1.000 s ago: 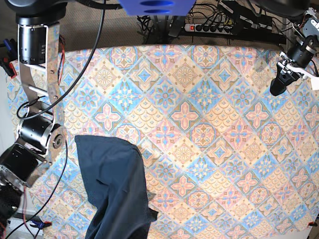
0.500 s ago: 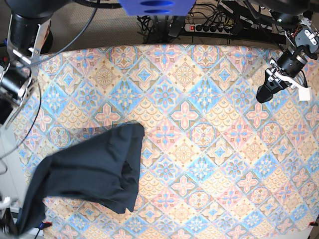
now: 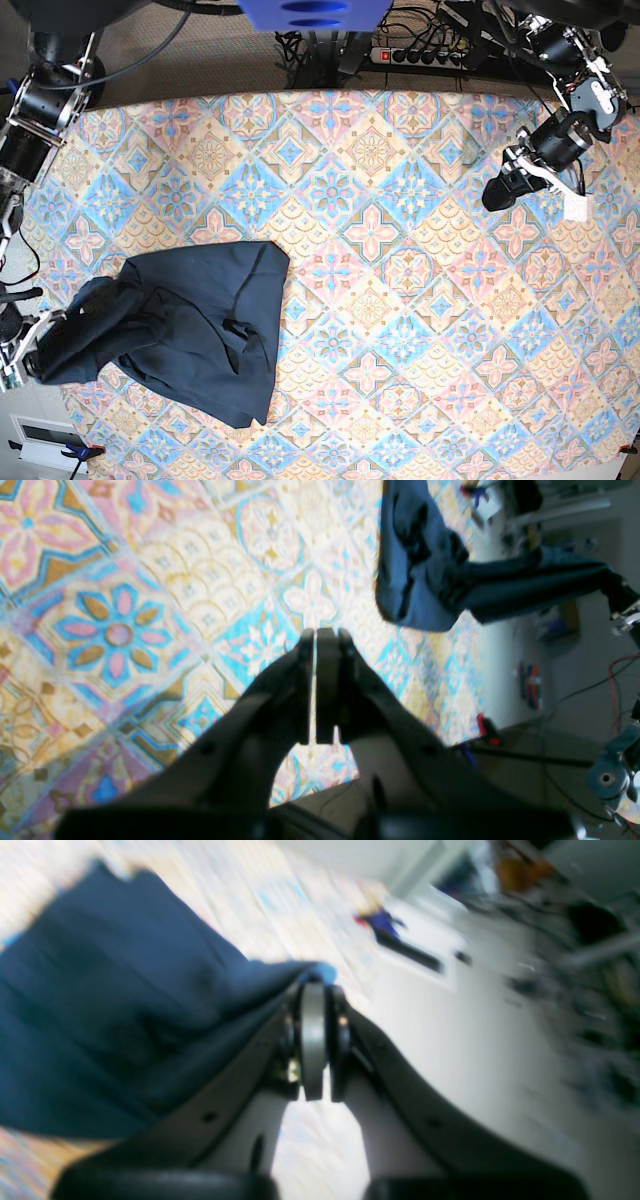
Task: Layout the t-shirt on the table in an organized manner, then fold the t-shirt properly
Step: 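Move the right gripper over the bunched shirt and grasp its fabric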
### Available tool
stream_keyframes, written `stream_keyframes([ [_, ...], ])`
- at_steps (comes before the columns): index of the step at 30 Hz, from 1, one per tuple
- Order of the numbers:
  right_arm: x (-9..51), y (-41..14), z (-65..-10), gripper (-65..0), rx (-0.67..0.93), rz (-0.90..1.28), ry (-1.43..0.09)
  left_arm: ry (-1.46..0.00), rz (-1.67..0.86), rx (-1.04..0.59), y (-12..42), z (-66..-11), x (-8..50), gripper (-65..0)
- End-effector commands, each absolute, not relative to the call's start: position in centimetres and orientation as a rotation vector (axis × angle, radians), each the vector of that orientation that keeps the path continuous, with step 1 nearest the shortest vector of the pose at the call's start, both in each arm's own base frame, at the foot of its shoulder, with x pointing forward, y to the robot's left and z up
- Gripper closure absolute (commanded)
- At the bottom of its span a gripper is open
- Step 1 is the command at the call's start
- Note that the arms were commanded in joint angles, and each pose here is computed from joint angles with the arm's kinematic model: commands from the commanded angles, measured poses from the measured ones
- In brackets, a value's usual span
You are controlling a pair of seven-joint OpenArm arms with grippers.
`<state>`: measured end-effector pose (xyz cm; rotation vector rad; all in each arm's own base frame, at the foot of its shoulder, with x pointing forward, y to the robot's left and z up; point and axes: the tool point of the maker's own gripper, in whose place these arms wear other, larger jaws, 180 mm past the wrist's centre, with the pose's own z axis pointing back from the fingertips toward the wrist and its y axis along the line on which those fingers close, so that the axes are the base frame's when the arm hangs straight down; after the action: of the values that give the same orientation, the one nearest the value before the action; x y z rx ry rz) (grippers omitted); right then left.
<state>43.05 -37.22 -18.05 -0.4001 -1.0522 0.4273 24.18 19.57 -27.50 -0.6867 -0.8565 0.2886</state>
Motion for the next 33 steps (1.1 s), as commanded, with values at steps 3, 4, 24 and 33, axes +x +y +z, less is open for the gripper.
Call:
stream_keyframes([
  [3, 42.8, -39.5, -15.8, -5.1, -0.553, 0.439, -1.034, -0.883, 0.258, -0.714, 18.9, -26.5, 24.7, 0.0],
  [4, 42.6, -40.3, -15.8, -8.3, -0.59, 0.435, -1.009, -0.88, 0.255, -0.717, 18.7, -26.5, 24.7, 0.0],
  [24, 39.1, -26.7, -15.4, -27.9, -0.242, 0.631, -1.282, -0.882, 0.245, -0.717, 18.7, -26.4, 24.7, 0.0],
  [33, 41.7, -21.2, -25.1, -27.8, 0.003, 0.716, -1.05, -0.879, 0.247, -0.712, 18.8, -26.5, 24.6, 0.0],
])
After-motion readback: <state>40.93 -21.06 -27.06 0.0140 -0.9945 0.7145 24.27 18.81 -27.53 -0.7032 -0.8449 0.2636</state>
